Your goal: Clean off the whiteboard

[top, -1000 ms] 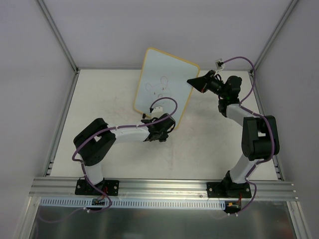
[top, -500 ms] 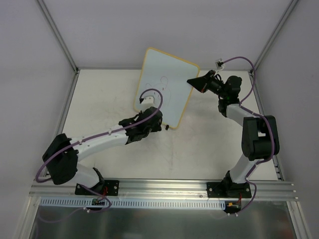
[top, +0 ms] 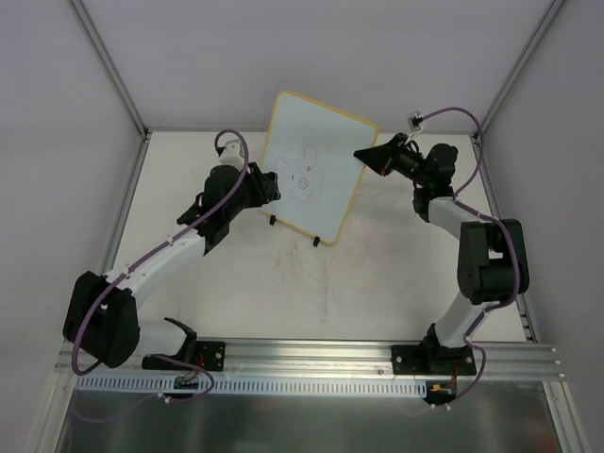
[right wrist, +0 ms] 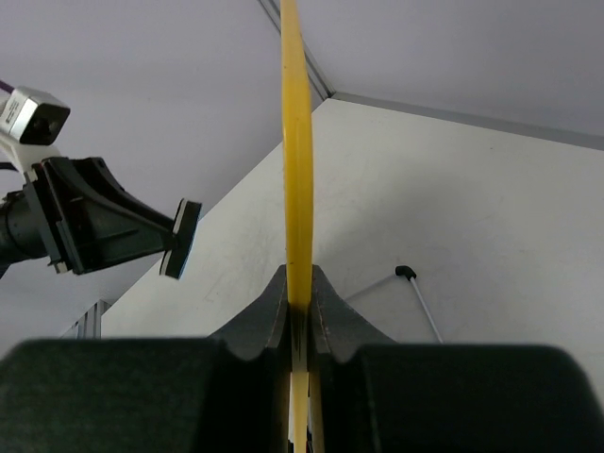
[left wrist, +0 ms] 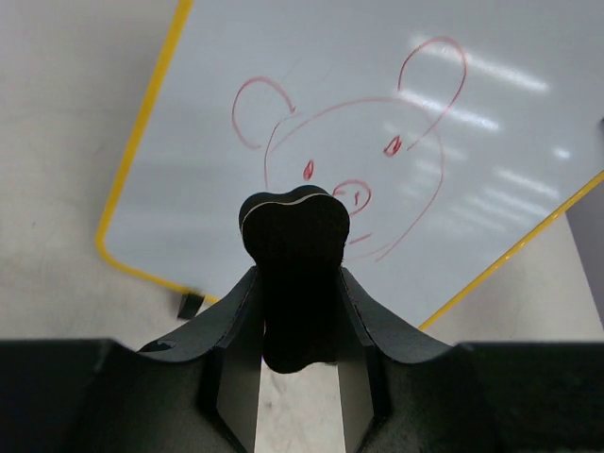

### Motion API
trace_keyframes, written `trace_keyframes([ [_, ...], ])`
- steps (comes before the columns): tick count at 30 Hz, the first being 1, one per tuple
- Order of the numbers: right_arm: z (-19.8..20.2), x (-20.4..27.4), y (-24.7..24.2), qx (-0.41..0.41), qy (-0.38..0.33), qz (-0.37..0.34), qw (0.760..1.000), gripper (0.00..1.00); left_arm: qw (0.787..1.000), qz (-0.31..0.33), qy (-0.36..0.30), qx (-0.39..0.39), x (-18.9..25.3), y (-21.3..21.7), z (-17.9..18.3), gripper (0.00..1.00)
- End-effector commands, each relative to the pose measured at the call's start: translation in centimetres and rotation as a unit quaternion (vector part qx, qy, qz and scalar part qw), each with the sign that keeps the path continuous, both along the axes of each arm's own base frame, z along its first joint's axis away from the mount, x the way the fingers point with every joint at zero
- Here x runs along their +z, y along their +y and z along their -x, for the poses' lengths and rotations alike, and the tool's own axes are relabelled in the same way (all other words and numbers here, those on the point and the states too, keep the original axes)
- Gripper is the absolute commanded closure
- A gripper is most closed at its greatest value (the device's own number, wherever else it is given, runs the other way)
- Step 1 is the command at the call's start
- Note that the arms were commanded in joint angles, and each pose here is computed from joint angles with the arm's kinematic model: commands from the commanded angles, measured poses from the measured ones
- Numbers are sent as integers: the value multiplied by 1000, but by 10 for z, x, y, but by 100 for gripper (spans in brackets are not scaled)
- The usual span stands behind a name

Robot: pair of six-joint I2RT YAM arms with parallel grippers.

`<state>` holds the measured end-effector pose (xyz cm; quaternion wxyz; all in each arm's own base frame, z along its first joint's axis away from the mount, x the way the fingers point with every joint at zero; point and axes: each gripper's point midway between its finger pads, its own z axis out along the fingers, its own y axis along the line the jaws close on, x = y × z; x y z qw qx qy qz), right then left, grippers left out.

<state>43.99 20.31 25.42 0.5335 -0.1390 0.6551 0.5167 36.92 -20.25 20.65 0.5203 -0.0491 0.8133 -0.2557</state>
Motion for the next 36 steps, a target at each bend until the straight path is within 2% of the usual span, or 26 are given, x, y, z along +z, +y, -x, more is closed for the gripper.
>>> trace_keyframes([
  [1, 1, -1, 8, 7, -22, 17, 1000, 100, 993, 33, -85, -73, 54, -24, -29, 100],
  [8, 0, -4, 9, 9, -19, 18, 1000, 100, 984, 44, -147, -95, 79, -29, -70, 100],
  [10, 1, -5, 10, 10, -17, 18, 1000, 100, 982, 29, -154, -102, 76, -34, -83, 100],
  [14, 1, -4, 12, 12, -20, 18, 1000, 100, 973, 28, -198, -117, 104, -44, -98, 100],
  [20, 0, -9, 12, 13, -13, 18, 1000, 100, 965, 25, -227, -132, 116, -63, -108, 100],
  [25, -1, -9, 12, 12, -15, 18, 1000, 100, 961, -14, -246, -129, 109, -84, -114, 100],
  [31, 0, -9, 12, 14, -15, 19, 1000, 100, 955, -21, -259, -142, 104, -112, -114, 100],
  [36, 0, -8, 12, 13, -17, 19, 1000, 100, 953, -51, -277, -109, 99, -118, -110, 100],
])
